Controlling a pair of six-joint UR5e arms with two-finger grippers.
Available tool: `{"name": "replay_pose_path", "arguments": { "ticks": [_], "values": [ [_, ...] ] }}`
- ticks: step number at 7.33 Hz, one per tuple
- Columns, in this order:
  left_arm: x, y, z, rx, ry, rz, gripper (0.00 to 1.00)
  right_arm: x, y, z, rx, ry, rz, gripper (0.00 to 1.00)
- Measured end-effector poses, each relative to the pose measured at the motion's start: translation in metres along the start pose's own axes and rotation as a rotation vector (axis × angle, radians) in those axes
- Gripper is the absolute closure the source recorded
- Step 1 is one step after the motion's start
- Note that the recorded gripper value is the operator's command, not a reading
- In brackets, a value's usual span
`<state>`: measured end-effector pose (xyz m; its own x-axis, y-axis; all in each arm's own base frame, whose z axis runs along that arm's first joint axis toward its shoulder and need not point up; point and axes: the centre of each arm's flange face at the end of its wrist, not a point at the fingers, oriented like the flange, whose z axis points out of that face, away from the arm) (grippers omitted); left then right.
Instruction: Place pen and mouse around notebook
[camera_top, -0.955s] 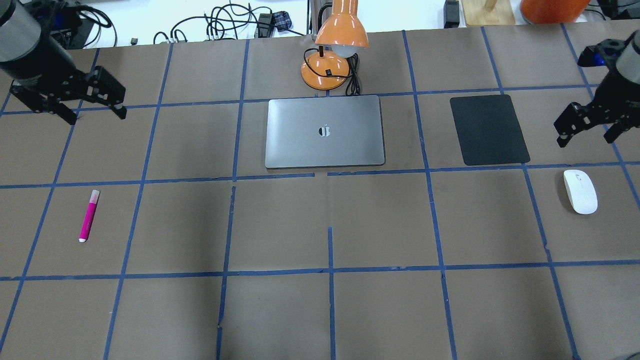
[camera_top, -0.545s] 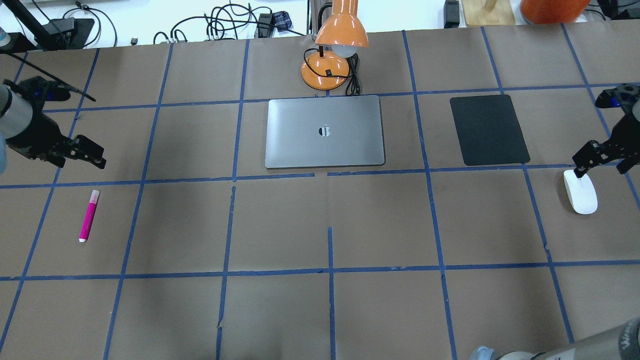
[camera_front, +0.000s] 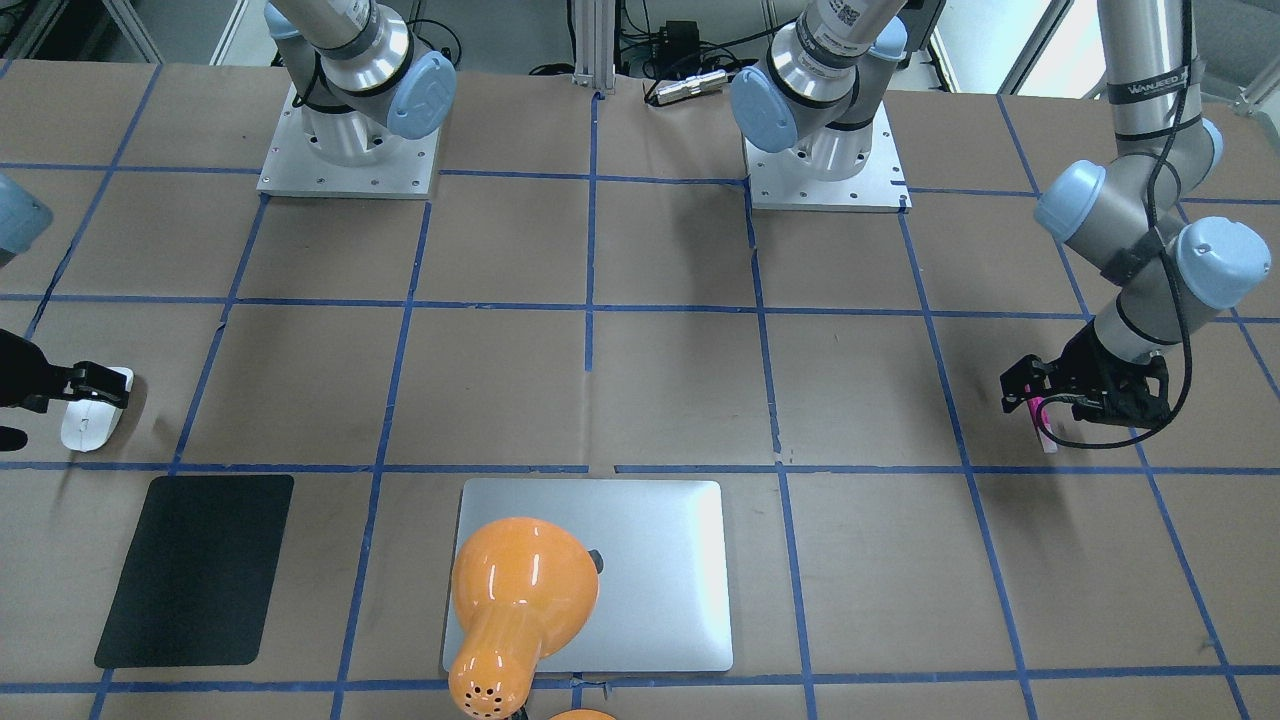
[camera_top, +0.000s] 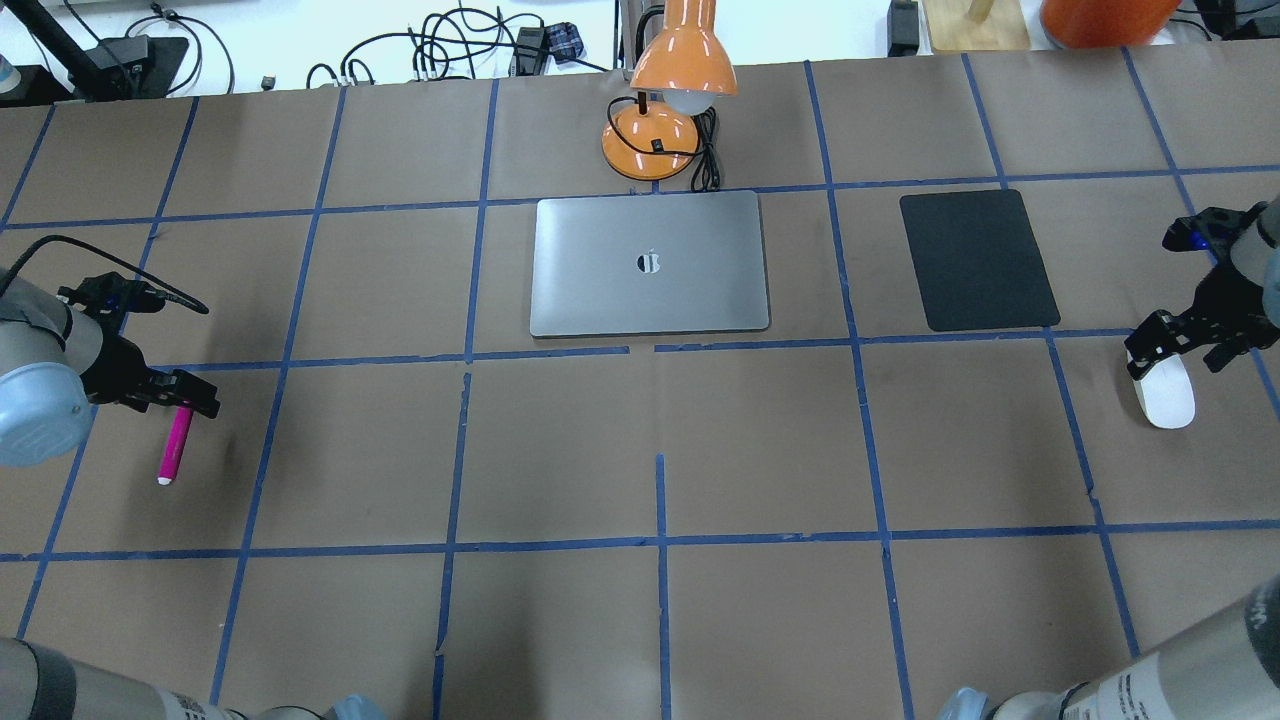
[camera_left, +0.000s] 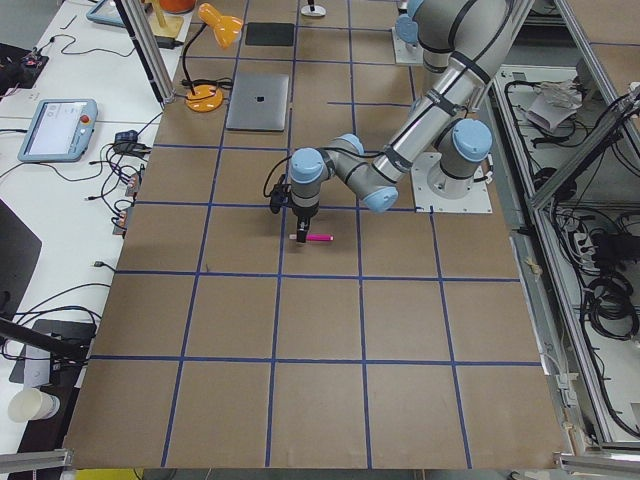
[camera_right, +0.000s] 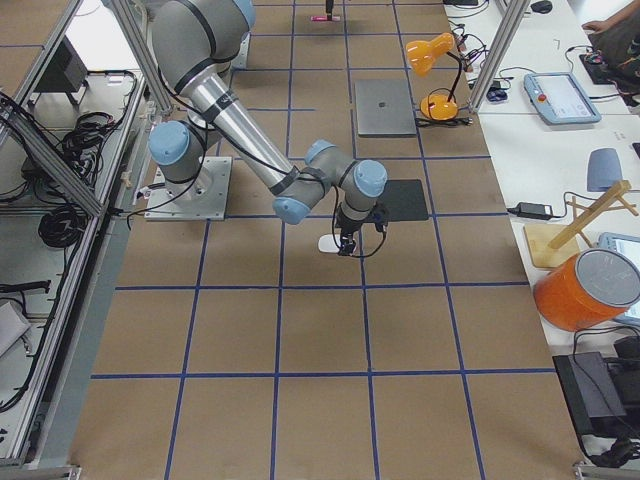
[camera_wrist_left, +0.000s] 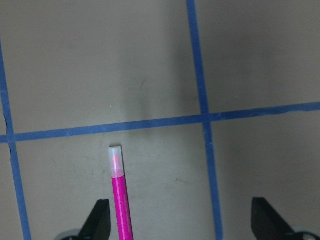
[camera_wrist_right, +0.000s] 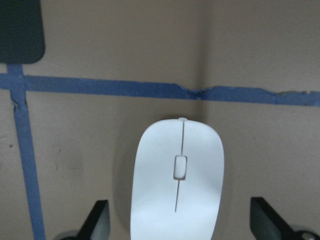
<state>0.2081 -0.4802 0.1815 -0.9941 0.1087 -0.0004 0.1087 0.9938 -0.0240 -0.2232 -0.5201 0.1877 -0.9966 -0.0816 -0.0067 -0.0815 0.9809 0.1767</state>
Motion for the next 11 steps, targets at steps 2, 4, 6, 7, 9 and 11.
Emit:
{"name": "replay_pose_path", "arguments": {
  "ticks": [2, 4, 6, 7, 9, 11],
  "values": [
    [-0.004, 0.001, 0.009, -0.007, 0.004, -0.007, 0.98, 0.002, -0.004, 0.009, 0.004, -0.001, -0.033, 0.08],
    [-0.006, 0.000, 0.011, -0.009, 0.005, -0.009, 1.00, 0.001, -0.006, 0.015, 0.002, -0.014, -0.031, 0.52],
    [-0.006, 0.000, 0.011, -0.012, 0.002, -0.011, 1.00, 0.002, -0.006, 0.015, -0.005, -0.008, -0.029, 0.71],
    [-0.006, 0.000, 0.010, -0.013, -0.001, -0.013, 1.00, 0.003, -0.006, 0.012, -0.005, -0.004, -0.029, 0.71],
    [-0.001, -0.002, 0.006, -0.031, -0.005, -0.118, 1.00, -0.003, -0.015, -0.014, 0.030, 0.022, -0.005, 0.71],
    [0.050, -0.025, -0.007, -0.034, 0.000, -0.349, 1.00, -0.041, -0.055, -0.057, 0.095, 0.061, 0.001, 0.71]
  ]
}}
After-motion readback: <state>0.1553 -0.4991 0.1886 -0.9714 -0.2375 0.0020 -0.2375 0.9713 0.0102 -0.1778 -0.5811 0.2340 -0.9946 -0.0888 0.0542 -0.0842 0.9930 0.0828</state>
